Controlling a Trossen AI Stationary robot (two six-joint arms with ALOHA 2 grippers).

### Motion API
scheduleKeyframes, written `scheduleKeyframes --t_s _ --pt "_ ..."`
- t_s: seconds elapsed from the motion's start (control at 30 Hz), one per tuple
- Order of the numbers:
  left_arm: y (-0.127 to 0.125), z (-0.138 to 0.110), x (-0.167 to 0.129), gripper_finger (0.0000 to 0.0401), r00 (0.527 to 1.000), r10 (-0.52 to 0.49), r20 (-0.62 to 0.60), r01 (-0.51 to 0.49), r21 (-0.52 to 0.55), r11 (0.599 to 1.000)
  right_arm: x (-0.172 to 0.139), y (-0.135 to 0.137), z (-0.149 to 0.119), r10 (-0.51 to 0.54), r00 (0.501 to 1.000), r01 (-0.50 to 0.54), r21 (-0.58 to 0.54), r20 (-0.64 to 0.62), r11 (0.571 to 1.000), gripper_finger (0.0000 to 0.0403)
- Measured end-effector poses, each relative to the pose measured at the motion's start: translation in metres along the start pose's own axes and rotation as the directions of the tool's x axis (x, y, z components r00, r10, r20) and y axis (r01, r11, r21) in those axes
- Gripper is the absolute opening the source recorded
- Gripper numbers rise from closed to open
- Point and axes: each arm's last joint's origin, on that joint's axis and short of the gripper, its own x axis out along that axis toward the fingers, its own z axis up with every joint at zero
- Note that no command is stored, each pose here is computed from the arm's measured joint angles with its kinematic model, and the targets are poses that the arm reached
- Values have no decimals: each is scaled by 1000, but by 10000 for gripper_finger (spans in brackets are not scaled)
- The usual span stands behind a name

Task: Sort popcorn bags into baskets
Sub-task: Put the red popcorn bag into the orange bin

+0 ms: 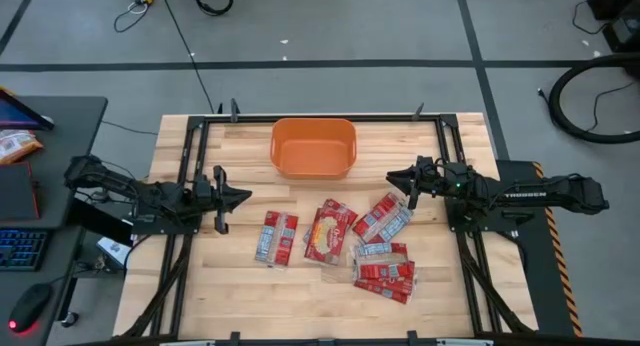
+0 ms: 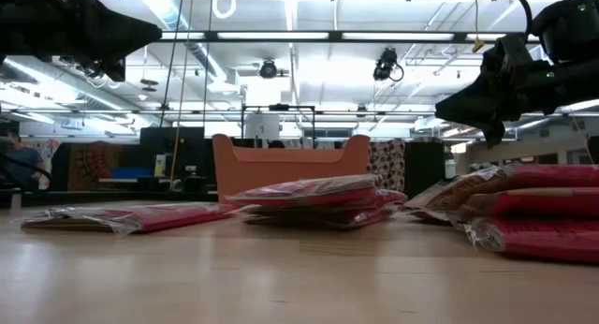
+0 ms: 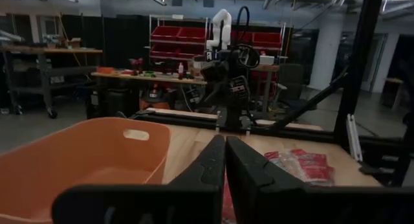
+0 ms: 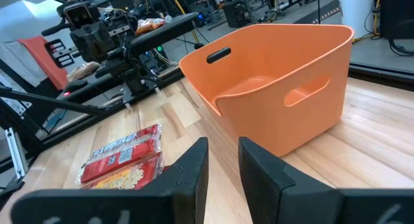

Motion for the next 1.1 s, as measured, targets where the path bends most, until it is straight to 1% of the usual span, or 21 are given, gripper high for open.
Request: scheduleKeyframes --t_s 0.07,0.2,0.27,0.37,0.53,0.6,0.67,0.7,0.73,0.8,0.87,0.93,1.0,1.1 --pt "0 1 0 18 1000 -1 11 1 -47 999 0 0 0 0 1000 0 0 0 1000 90" --pt "0 9 0 18 996 -2 84 10 -103 995 0 0 0 0 1000 0 0 0 1000 90" --pt "0 13 -1 18 993 -1 121 20 -154 988 0 0 0 0 1000 0 0 0 1000 90" --pt "0 19 -2 18 983 1 182 50 -278 959 0 0 0 0 1000 0 0 0 1000 90" --pt "0 23 -3 18 976 5 218 72 -347 935 0 0 0 0 1000 0 0 0 1000 90" --pt "1 24 -3 18 973 28 227 57 -360 931 0 0 0 0 1000 0 0 0 1000 90" --pt "2 26 -3 18 970 46 240 61 -420 906 0 0 0 0 1000 0 0 0 1000 90" --pt "2 26 -3 18 969 40 243 74 -443 893 0 0 0 0 1000 0 0 0 1000 90" --pt "1 27 -2 18 970 19 241 93 -444 891 0 0 0 0 1000 0 0 0 1000 90" --pt "-4 33 3 18 975 -48 219 139 -420 897 0 0 0 0 1000 0 0 0 1000 90" --pt "-10 42 12 18 980 -112 168 172 -412 895 0 0 0 0 1000 0 0 0 1000 90" --pt "-19 49 25 18 983 -165 78 182 -383 906 0 0 0 0 1000 0 0 0 1000 90" --pt "-29 55 40 18 978 -209 -15 193 -321 927 0 0 0 0 1000 0 0 0 1000 90" --pt "-41 56 61 18 961 -227 -158 186 -237 953 0 0 0 0 1000 0 0 0 1000 90"
